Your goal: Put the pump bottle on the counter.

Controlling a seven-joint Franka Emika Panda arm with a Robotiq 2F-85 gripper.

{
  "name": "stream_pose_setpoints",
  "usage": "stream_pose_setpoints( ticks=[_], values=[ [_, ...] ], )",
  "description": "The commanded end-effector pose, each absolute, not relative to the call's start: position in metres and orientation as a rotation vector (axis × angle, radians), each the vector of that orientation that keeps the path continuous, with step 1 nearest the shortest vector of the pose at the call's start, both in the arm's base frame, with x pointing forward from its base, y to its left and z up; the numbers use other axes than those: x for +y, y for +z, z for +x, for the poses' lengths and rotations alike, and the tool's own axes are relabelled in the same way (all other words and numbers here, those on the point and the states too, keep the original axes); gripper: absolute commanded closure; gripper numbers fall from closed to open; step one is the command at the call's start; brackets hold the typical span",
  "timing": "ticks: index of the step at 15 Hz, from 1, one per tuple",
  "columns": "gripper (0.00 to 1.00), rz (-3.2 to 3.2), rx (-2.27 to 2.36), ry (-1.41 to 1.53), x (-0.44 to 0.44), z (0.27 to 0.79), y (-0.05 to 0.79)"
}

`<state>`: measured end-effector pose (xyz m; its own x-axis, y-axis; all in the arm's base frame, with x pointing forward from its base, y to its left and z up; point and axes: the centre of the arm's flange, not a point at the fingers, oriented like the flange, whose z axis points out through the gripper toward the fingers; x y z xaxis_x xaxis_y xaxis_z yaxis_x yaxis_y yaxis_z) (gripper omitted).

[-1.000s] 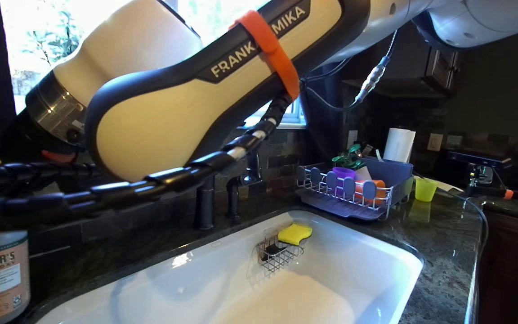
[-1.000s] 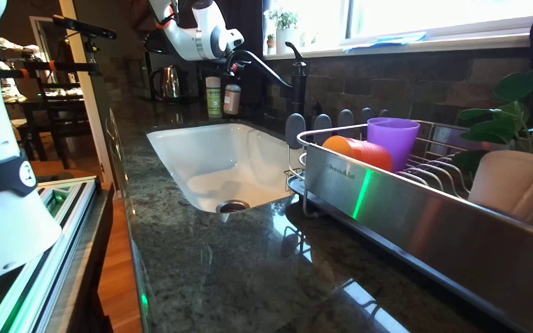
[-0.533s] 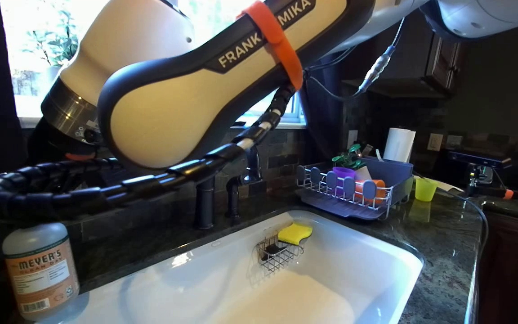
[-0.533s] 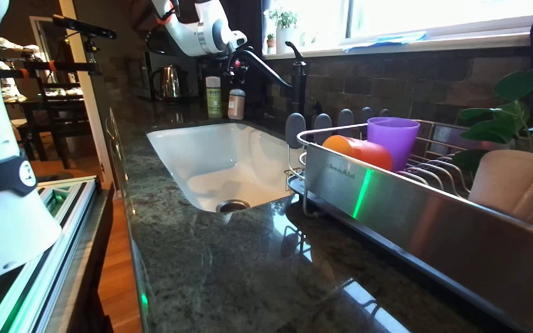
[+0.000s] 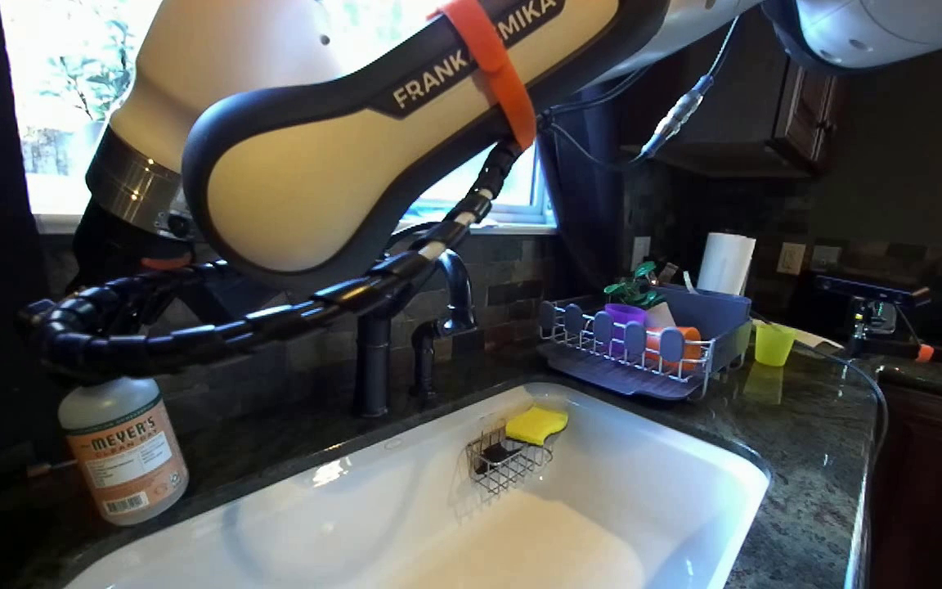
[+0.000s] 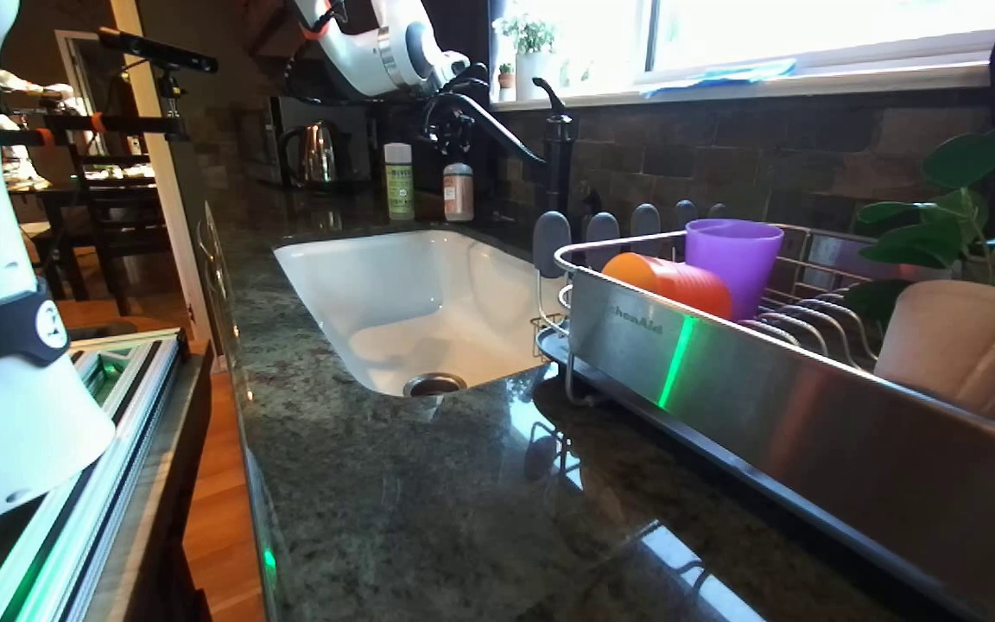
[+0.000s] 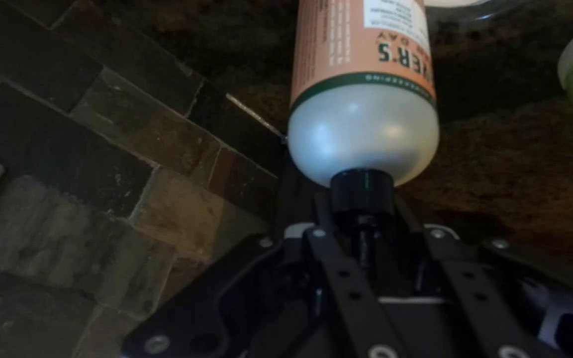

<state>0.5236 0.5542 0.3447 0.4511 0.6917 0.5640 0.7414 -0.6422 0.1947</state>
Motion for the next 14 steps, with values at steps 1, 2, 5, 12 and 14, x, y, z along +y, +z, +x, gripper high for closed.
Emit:
stream_pose_setpoints(
  ticks=[1,2,5,12,14],
  values=[
    [0.92,-2.591,-1.335,-1.043,0.560,0.536,0.357],
    [0.92,-2.573,-1.321,-1.063,0.561,0.540,0.357],
    [0.92,-2.506,-1.270,-1.101,0.565,0.545,0.355],
    [0.92,-2.358,-1.177,-1.176,0.573,0.558,0.350],
    [0.92,-2.326,-1.155,-1.165,0.578,0.559,0.350]
  ],
)
